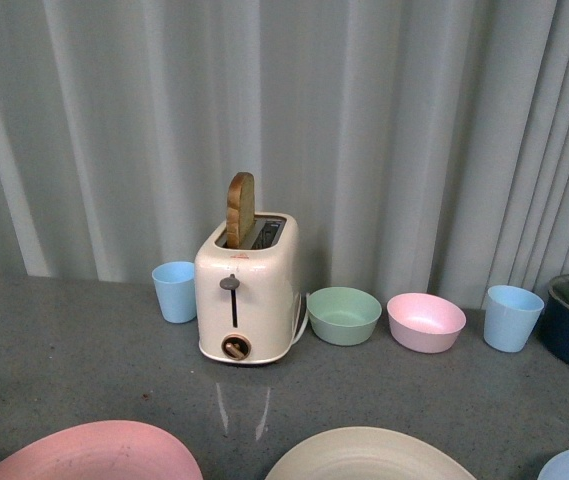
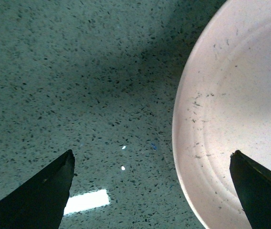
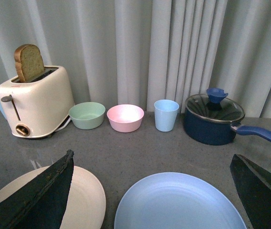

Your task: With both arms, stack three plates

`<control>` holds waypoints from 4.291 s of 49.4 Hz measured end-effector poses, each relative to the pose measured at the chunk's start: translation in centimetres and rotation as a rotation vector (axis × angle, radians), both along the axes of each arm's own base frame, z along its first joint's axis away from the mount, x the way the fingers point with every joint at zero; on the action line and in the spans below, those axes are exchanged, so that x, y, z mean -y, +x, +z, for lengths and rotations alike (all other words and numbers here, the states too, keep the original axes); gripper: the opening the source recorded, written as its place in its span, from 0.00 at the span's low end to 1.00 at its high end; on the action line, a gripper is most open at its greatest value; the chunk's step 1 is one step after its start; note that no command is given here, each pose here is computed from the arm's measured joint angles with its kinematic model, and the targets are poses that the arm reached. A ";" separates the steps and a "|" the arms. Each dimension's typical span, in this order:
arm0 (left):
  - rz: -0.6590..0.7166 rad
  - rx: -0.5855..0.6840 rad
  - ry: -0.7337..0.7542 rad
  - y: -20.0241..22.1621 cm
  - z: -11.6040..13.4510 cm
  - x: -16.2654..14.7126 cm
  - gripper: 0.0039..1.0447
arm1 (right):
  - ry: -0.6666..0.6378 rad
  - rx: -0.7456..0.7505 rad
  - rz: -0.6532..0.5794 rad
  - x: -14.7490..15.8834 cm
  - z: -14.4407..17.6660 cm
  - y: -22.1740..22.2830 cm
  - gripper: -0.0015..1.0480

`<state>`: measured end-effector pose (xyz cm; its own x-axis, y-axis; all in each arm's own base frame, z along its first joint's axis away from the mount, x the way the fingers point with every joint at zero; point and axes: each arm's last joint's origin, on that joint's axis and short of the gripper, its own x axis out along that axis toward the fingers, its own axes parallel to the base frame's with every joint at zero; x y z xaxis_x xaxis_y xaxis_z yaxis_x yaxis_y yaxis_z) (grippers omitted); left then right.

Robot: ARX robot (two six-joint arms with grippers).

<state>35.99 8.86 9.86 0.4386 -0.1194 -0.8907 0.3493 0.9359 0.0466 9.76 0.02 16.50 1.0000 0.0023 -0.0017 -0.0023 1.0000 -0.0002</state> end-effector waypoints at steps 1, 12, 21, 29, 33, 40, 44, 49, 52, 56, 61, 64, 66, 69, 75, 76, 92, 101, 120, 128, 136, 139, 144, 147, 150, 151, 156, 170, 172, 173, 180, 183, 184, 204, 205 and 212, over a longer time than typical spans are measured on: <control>0.001 0.000 0.001 0.0 -0.1 0.0 0.94 | 0.000 0.000 0.000 0.0 0.0 0.0 0.93; 0.000 -0.003 0.010 -0.2 -0.9 0.5 0.94 | 0.000 0.000 0.000 0.0 0.0 0.0 0.93; -0.006 -0.005 0.022 -0.2 -1.6 1.1 0.94 | 0.000 0.000 0.000 0.0 0.0 0.0 0.93; 0.001 0.000 0.028 0.1 -2.4 1.8 0.94 | 0.000 0.000 0.000 0.0 0.0 0.0 0.93; 0.005 0.001 0.041 0.2 -2.6 2.0 0.94 | 0.000 0.000 0.000 0.0 0.0 0.0 0.93; 0.005 -0.004 0.050 0.1 -3.1 2.4 0.94 | 0.000 0.000 0.000 0.0 0.0 0.0 0.93; 0.007 -0.011 0.061 0.1 -3.5 2.5 0.94 | 0.000 0.000 0.000 0.0 0.0 0.0 0.93; 0.010 -0.013 0.070 0.1 -3.7 2.5 0.78 | 0.000 0.000 0.000 0.0 0.0 0.0 0.93; 0.010 -0.014 0.072 0.1 -3.8 2.5 0.66 | 0.000 0.000 0.000 0.0 0.0 0.0 0.93; 0.011 -0.014 0.075 0.1 -3.8 2.5 0.52 | 0.000 0.000 0.000 0.0 0.0 0.0 0.93; 0.012 -0.015 0.076 0.1 -3.8 2.5 0.36 | 0.000 0.000 0.000 0.0 0.0 0.0 0.93; 0.012 -0.015 0.077 0.1 -3.8 2.5 0.28 | 0.000 0.000 0.000 0.0 0.0 0.0 0.93; 0.012 -0.015 0.077 0.1 -3.8 2.5 0.23 | 0.000 0.000 0.000 0.0 0.0 0.0 0.93; 0.011 -0.013 0.071 0.1 -3.8 2.5 0.15 | 0.000 0.000 0.000 0.0 0.0 0.0 0.93; 0.017 -0.002 0.051 0.4 -3.5 2.5 0.04 | 0.000 0.000 0.000 0.0 0.0 0.0 0.93; 0.017 -0.001 0.051 0.4 -3.5 2.5 0.04 | 0.000 0.000 0.000 0.0 0.0 0.0 0.93; 0.013 -0.015 0.038 0.5 -2.8 2.5 0.04 | 0.000 0.000 0.000 0.0 0.0 0.0 0.93; 0.012 -0.023 -0.010 1.0 -1.1 2.2 0.04 | 0.000 0.000 0.000 0.0 0.0 0.0 0.93; 0.087 -0.018 -0.179 2.7 6.3 1.4 0.03 | 0.000 0.000 0.000 0.0 0.0 0.0 0.93; 0.058 0.019 -0.301 2.9 10.6 5.4 0.03 | 0.000 0.000 0.000 0.0 0.0 0.0 0.93; 0.002 0.005 -0.365 2.6 11.8 10.4 0.03 | 0.000 0.000 0.000 0.0 0.0 0.0 0.93; -0.015 -0.004 -0.369 2.5 11.6 11.7 0.03 | 0.000 0.000 0.000 0.0 0.0 0.0 0.93; -0.042 -0.018 -0.356 2.2 11.1 14.3 0.03 | 0.000 0.000 0.000 0.0 0.0 0.0 0.93; -0.064 -0.020 -0.353 2.1 11.0 15.8 0.03 | 0.000 0.000 0.000 0.0 0.0 0.0 0.93; -0.089 -0.021 -0.346 1.9 10.5 17.6 0.03 | 0.000 0.000 0.000 0.0 0.0 0.0 0.93; -0.097 -0.023 -0.341 1.9 10.2 18.3 0.03 | 0.000 0.000 0.000 0.0 0.0 0.0 0.93; -0.118 -0.039 -0.329 1.8 9.0 20.2 0.03 | 0.000 0.000 0.000 0.0 0.0 0.0 0.93; -0.125 -0.048 -0.274 2.3 4.7 23.4 0.03 | 0.000 0.000 0.000 0.0 0.0 0.0 0.93; -0.125 -0.057 -0.270 2.4 4.3 23.6 0.03 | 0.000 0.000 0.000 0.0 0.0 0.0 0.93; -0.125 -0.062 -0.267 2.5 4.1 23.7 0.03 | 0.000 0.000 0.000 0.0 0.0 0.0 0.93; -0.128 -0.073 -0.262 2.9 3.3 24.6 0.03 | 0.000 0.000 0.000 0.0 0.0 0.0 0.93; -0.131 -0.073 -0.263 3.1 3.2 25.0 0.03 | 0.000 0.000 0.000 0.0 0.0 0.0 0.93; -0.132 -0.073 -0.264 3.1 3.2 25.1 0.03 | 0.000 0.000 0.000 0.0 0.0 0.0 0.93; -0.134 -0.076 -0.248 3.5 2.3 26.0 0.03 | 0.000 0.000 0.000 0.0 0.0 0.0 0.93; -0.133 -0.076 -0.246 3.6 2.2 26.0 0.03 | 0.000 0.000 0.000 0.0 0.0 0.0 0.93; -0.128 -0.070 -0.238 3.6 2.0 26.0 0.05 | 0.000 0.000 0.000 0.0 0.0 0.0 0.93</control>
<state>39.62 -17.18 11.90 0.3449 -0.3792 -0.8586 0.4597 0.8658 -0.1977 9.76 0.02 16.50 1.0000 0.0023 -0.0017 -0.0023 1.0000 -0.0006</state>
